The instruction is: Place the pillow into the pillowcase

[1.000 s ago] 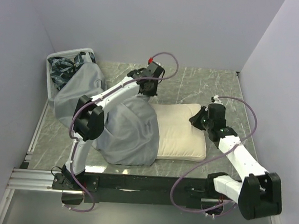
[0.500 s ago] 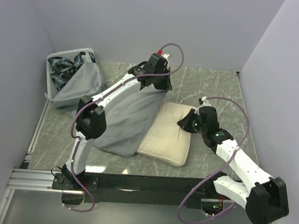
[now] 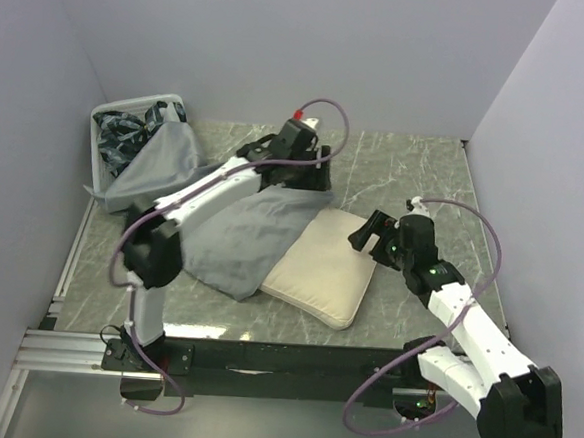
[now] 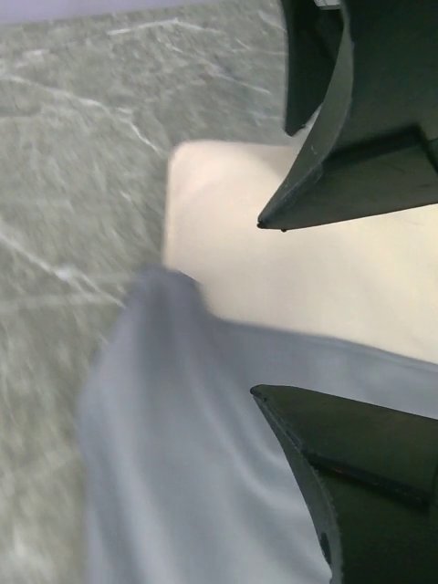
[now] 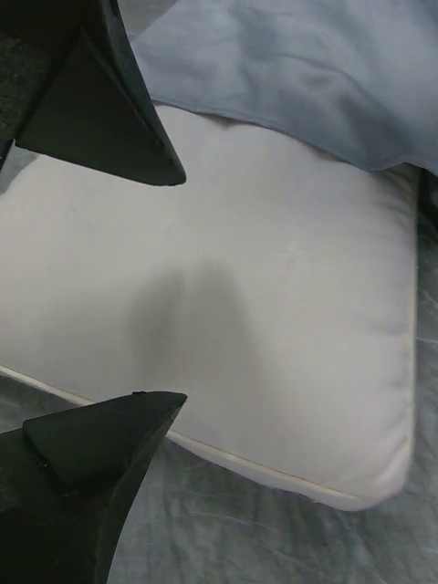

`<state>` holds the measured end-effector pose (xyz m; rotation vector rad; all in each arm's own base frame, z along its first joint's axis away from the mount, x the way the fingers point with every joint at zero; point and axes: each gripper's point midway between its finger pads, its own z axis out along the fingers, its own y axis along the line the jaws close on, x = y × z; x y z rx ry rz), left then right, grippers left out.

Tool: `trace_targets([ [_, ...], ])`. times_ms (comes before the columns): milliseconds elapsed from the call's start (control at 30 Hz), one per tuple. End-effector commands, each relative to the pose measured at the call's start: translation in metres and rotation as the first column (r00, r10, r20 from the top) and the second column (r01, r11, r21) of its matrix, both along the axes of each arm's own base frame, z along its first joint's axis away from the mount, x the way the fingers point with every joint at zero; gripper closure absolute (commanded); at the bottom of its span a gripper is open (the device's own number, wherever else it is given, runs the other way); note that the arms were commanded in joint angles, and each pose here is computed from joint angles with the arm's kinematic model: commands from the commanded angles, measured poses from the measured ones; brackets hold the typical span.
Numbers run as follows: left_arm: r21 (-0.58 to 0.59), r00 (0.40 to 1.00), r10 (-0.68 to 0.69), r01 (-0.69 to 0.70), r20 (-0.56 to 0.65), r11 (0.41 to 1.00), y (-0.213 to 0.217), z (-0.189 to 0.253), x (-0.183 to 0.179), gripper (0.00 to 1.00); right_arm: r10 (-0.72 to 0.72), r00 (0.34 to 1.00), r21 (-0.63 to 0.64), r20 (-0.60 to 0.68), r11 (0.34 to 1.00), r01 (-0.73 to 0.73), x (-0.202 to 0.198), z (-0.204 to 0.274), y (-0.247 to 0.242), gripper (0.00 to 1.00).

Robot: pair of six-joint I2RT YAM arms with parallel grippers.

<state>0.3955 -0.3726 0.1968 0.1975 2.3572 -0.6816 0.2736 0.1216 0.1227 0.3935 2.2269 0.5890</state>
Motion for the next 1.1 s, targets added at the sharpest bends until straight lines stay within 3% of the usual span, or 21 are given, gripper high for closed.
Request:
trace_targets([
  [0,0.049,0.981,0.163,-0.169,0.106,0.984,0.071,0.033,-0.030,0.25,0.051,0.995,0.045,-0.088,0.998,-0.048,-0.038,-0.027,0.004,0.00],
  [67,0.044,0.972,0.201,-0.207,0.119,0.977,0.097,0.042,-0.051,0.24,0.091,0.991,0.055,-0.095,0.995,-0.086,-0.053,-0.031,0.010,0.00],
  [100,0.100,0.976,0.205,-0.212,0.072,0.972,0.111,0.015,-0.068,0.24,0.101,0.989,0.048,-0.108,0.994,-0.097,-0.061,-0.038,0.010,0.00],
  [233,0.064,0.983,0.182,-0.182,0.003,0.981,0.138,-0.001,-0.125,0.21,0.194,0.974,0.037,-0.117,0.981,-0.191,-0.088,-0.043,0.028,0.00],
  [433,0.058,0.985,0.065,-0.056,-0.157,0.997,0.129,-0.052,-0.210,0.20,0.227,0.966,0.051,-0.125,0.974,-0.222,-0.106,-0.050,0.037,0.00],
  [533,0.081,0.973,0.088,-0.073,-0.212,0.994,0.136,-0.078,-0.236,0.24,0.252,0.961,0.087,-0.112,0.966,-0.243,-0.111,-0.050,0.043,0.00],
  [800,0.159,0.955,0.192,-0.158,-0.227,0.974,0.159,-0.129,-0.250,0.29,0.226,0.971,0.069,-0.084,0.973,-0.220,-0.107,-0.040,0.038,0.00],
  [967,0.253,0.936,0.337,-0.303,-0.104,0.919,0.180,-0.152,-0.229,0.30,0.237,0.969,0.076,-0.068,0.970,-0.232,-0.106,-0.040,0.040,0.00],
  [1067,0.216,0.903,0.429,-0.415,-0.018,0.884,0.186,-0.156,-0.211,0.30,0.233,0.971,0.089,-0.057,0.970,-0.228,-0.104,-0.042,0.043,0.00],
])
